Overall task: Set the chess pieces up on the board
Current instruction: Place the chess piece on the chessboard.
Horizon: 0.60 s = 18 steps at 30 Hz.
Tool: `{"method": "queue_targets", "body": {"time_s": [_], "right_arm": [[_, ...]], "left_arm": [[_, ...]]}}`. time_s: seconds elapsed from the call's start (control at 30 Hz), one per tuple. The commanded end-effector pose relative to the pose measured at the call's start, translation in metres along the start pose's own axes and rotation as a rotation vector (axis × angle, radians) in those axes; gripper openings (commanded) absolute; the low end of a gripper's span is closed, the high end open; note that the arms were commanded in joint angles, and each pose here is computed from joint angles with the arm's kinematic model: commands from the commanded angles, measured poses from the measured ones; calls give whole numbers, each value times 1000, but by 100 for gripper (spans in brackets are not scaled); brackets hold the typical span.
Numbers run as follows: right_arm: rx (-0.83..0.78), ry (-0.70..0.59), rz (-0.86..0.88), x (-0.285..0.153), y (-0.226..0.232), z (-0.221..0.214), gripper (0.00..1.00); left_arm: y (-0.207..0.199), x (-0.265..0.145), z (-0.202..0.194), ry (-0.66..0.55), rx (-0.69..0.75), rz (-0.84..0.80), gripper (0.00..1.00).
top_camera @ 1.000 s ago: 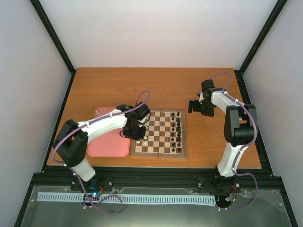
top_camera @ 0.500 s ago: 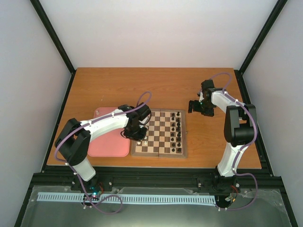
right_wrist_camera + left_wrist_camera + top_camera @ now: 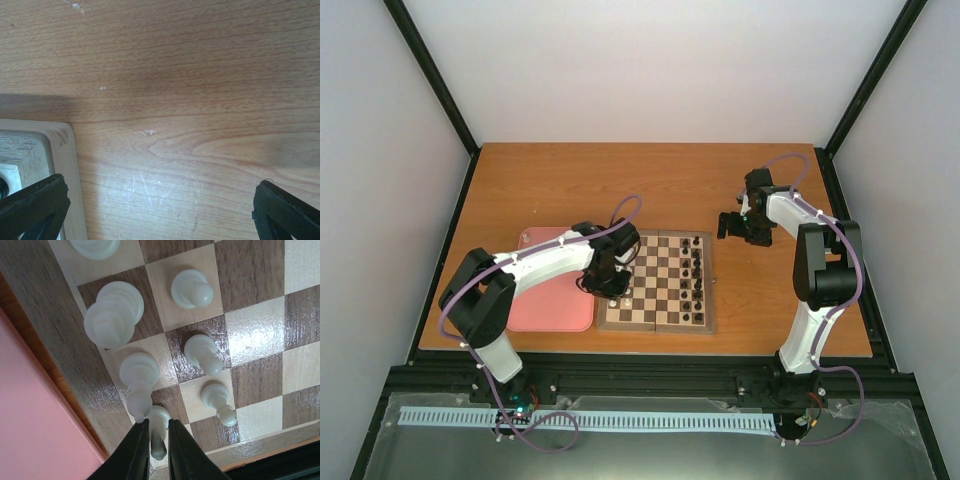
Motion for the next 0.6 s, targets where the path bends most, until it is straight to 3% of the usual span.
{"method": "queue_targets", "body": {"time_s": [0.0, 0.57], "right_arm": [[0, -27, -1, -7, -2, 3, 100], [-2, -31, 0, -7, -2, 4, 100]], "left_arm": [[-5, 1, 2, 0, 29, -6, 13], [-12, -16, 4, -20, 54, -38, 21]]}}
Point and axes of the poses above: each gripper's point midway between its finger pads, its own x axis out along the fingers, its own y axis along the line the jaws close on, z = x × y, the point moved 5 cm from there along -x, back along the fingers, and after that the axes turned 7 degrees about -x, right-handed, at the moved point
